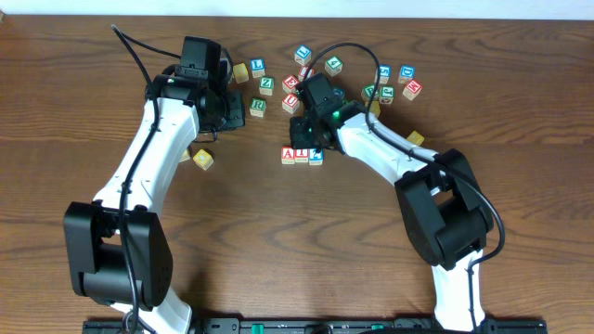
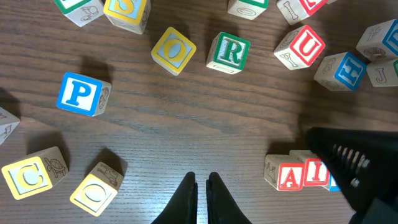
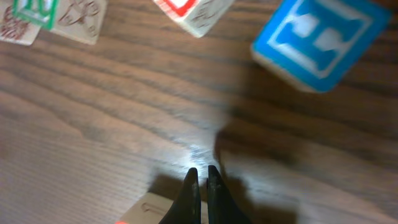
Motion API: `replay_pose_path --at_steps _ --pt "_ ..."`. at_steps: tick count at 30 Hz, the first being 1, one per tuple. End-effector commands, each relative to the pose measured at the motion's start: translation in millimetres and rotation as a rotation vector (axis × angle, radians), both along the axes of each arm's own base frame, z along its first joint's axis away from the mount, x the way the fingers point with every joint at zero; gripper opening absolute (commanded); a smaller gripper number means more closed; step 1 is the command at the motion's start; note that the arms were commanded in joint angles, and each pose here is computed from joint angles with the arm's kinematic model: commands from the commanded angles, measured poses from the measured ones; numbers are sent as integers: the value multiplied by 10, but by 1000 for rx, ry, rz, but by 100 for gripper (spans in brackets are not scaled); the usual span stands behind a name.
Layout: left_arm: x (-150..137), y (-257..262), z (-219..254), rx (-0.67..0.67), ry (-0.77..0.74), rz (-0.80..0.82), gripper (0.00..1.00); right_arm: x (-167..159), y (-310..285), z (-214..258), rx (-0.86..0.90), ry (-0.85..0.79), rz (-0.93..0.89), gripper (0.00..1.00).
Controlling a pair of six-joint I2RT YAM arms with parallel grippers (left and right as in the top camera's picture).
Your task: Spell out AI2
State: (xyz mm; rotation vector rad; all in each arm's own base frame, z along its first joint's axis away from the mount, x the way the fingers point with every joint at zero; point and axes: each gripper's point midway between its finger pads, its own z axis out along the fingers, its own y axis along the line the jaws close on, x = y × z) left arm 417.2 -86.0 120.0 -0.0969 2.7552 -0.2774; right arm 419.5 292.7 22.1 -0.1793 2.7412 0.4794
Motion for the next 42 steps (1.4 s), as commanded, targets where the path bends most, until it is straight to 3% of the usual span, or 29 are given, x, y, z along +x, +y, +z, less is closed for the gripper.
replay_pose_path --at_steps 1,34,42 --pt "13 31 39 13 -9 2 7 -25 94 -18 9 8 6 1" --pt "13 31 39 13 -9 2 8 -110 42 -66 -12 50 -4 1" --pt "14 31 39 13 -10 2 8 -9 48 -30 -11 4 -16 1"
